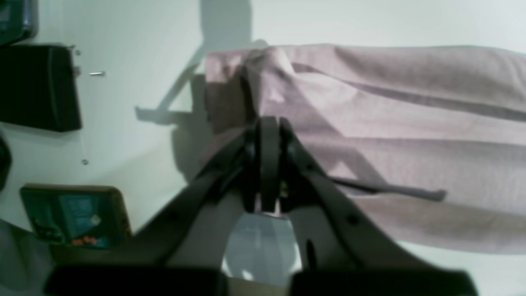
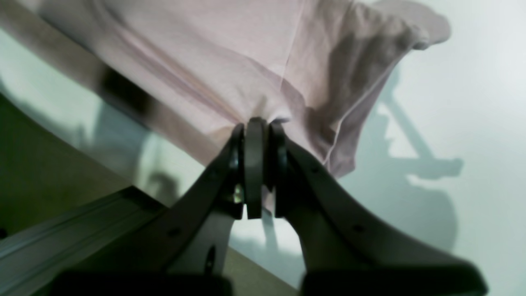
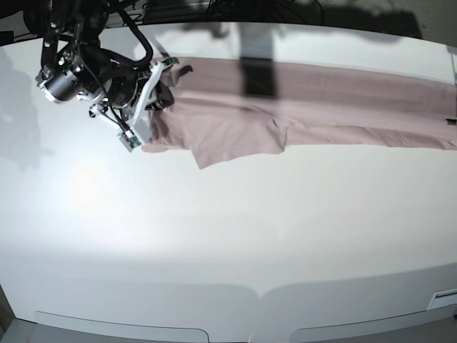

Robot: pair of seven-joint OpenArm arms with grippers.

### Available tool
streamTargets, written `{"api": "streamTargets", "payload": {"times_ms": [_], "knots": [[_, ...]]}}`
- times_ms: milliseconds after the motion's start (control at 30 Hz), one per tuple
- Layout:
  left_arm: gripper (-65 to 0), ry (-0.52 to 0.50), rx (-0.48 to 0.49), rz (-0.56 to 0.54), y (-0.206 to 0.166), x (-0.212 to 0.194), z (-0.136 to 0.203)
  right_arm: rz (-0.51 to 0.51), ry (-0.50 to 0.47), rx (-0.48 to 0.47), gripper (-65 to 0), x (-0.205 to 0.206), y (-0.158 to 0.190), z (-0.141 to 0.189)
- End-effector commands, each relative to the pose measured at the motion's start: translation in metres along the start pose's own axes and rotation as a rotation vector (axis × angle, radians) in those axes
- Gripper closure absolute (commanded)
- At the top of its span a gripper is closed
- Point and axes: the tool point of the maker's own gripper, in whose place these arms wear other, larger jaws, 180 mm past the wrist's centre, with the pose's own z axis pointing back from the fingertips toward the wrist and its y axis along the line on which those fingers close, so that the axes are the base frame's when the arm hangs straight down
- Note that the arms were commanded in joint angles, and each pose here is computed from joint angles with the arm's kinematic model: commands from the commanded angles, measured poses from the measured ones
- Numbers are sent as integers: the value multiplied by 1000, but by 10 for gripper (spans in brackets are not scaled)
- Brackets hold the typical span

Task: Fold the T-shirt properly
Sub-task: 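Lift the hem with both grippers and fold it over toward the collar, then lower the folded hem onto the shirt and release both grippers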

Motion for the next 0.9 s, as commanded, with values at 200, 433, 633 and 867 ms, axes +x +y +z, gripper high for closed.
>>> {"api": "streamTargets", "payload": {"times_ms": [200,433,633,867], "knots": [[0,81,52,-48,15,-29,6,9,-1,0,0,-2,3,4],[0,48,73,-80,11,-34,0,-16,-1,24,0,-6,12,0],[0,45,40,-55,-5,-40,-8,-22,-7,31,0,-5,15,-1],[0,56,83,-95,2,-43,-8,-31,21,32,0,-15,18,-2]]}}
